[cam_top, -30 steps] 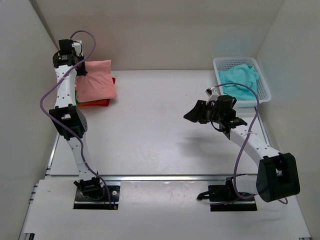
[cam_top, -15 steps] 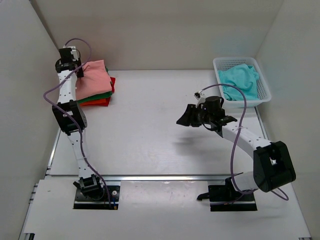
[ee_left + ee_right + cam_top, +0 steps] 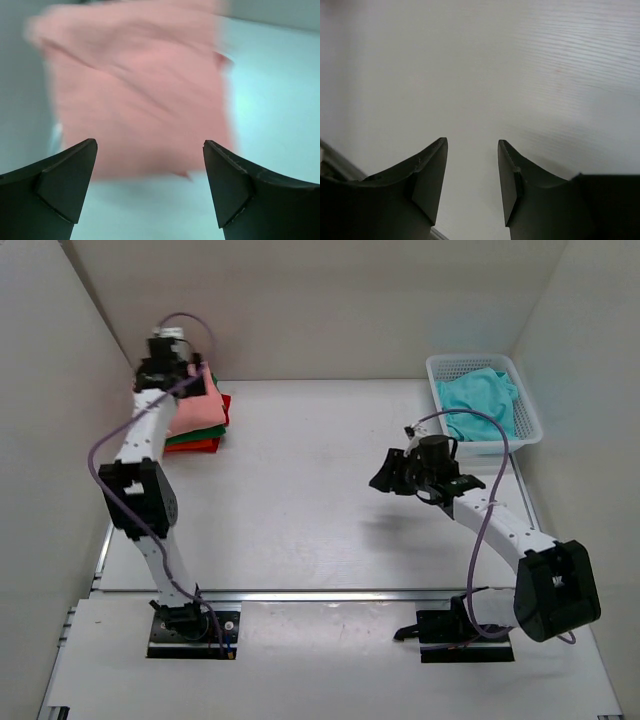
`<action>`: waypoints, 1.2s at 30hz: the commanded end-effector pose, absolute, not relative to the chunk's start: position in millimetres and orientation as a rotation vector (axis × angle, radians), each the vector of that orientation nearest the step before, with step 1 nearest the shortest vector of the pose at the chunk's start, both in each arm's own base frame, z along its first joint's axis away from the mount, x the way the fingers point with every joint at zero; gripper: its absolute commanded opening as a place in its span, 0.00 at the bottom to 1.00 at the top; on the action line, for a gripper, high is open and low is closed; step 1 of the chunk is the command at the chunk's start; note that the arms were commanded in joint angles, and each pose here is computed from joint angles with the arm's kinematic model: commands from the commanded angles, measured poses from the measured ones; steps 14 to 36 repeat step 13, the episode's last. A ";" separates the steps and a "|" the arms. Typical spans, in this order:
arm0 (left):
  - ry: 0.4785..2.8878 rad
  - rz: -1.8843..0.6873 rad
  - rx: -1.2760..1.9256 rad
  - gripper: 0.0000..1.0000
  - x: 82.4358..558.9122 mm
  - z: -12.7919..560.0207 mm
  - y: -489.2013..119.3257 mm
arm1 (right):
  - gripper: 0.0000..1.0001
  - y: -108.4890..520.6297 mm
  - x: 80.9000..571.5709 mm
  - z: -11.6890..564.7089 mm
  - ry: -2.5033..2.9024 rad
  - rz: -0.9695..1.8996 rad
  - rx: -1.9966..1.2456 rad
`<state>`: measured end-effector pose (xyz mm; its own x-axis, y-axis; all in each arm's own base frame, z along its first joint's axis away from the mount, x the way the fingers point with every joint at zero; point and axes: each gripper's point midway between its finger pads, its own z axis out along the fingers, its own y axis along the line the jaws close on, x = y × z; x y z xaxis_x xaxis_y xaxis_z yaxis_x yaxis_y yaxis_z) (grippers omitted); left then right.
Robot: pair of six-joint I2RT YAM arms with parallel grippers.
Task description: Fold and stack the t-shirts
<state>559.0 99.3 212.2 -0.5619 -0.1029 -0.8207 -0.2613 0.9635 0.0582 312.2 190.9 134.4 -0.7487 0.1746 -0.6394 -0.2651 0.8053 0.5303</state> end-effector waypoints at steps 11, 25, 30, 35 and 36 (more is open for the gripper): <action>2.440 -0.091 0.217 0.99 343.0 130.7 -111.9 | 0.41 96.8 305.0 141.4 2.276 0.376 0.053; 2.490 -0.134 0.161 0.99 325.6 120.5 -102.7 | 0.41 97.3 303.4 142.4 2.285 0.390 0.056; 2.490 -0.134 0.161 0.99 325.6 120.5 -102.7 | 0.41 97.3 303.4 142.4 2.285 0.390 0.056; 2.490 -0.134 0.161 0.99 325.6 120.5 -102.7 | 0.41 97.3 303.4 142.4 2.285 0.390 0.056; 2.490 -0.134 0.161 0.99 325.6 120.5 -102.7 | 0.41 97.3 303.4 142.4 2.285 0.390 0.056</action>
